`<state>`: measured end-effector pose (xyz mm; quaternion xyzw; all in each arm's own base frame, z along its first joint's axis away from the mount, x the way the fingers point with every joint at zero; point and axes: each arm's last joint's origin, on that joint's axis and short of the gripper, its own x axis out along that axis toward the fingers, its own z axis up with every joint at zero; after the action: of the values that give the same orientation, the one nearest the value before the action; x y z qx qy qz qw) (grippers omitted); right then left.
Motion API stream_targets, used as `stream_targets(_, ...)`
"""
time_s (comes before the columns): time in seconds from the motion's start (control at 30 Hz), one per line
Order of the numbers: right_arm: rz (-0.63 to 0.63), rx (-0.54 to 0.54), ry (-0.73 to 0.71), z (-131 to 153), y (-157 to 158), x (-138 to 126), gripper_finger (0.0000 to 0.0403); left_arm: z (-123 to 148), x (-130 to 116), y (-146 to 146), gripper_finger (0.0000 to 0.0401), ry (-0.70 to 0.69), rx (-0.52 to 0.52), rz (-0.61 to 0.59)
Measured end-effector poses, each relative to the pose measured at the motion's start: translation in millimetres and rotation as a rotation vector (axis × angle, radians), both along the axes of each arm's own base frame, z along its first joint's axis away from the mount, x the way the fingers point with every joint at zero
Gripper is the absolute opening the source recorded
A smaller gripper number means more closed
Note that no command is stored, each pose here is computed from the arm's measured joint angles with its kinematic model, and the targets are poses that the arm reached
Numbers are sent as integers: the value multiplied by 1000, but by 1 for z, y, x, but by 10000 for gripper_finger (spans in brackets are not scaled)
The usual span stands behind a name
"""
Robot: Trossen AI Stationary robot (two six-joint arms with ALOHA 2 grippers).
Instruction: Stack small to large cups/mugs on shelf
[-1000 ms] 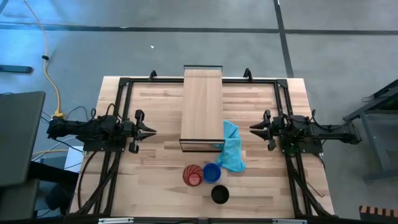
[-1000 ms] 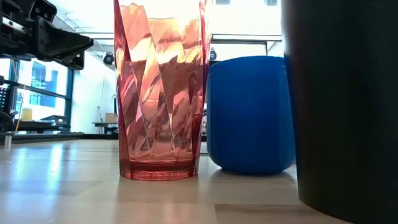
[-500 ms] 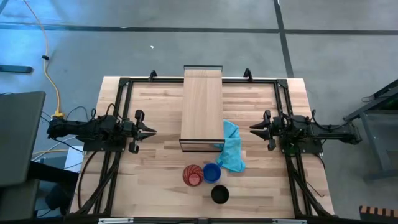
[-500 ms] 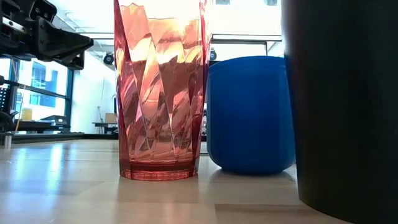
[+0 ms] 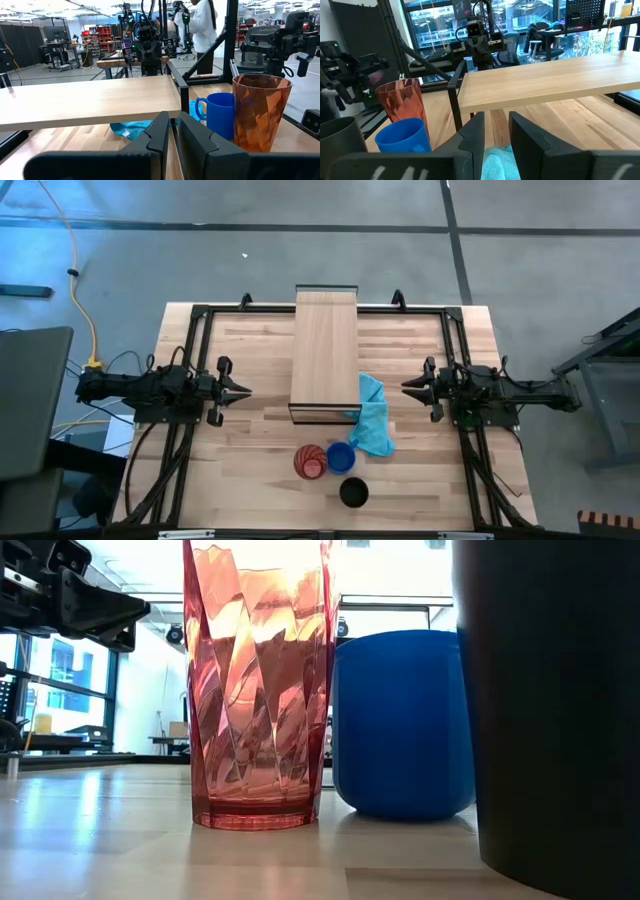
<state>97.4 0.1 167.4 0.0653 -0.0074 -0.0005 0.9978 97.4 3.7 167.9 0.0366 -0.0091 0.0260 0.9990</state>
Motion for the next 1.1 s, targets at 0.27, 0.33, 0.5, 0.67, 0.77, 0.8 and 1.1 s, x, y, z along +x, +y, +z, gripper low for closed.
stream_targets(0.27, 0, 0, 0, 0, 0, 0, 80, 0, 0, 0, 33, 0, 0, 0)
stream_targets(0.33, 0, 0, 0, 0, 0, 0, 80, 0, 0, 0, 33, 0, 0, 0)
stream_targets(0.5, 0, 0, 0, 0, 0, 0, 80, 0, 0, 0, 33, 0, 0, 0)
stream_targets(0.67, 0, 0, 0, 0, 0, 0, 80, 0, 0, 0, 33, 0, 0, 0)
stream_targets(0.77, 0, 0, 0, 0, 0, 0, 80, 0, 0, 0, 33, 1, 10, 0)
stream_targets(0.8, 0, 0, -1, 0, 0, 0, 80, 0, 0, 0, 33, 3, 55, 2)
stream_targets(1.1, 0, 0, 0, 0, 0, 0, 80, 2, 0, 2, 33, -9, 152, 88)
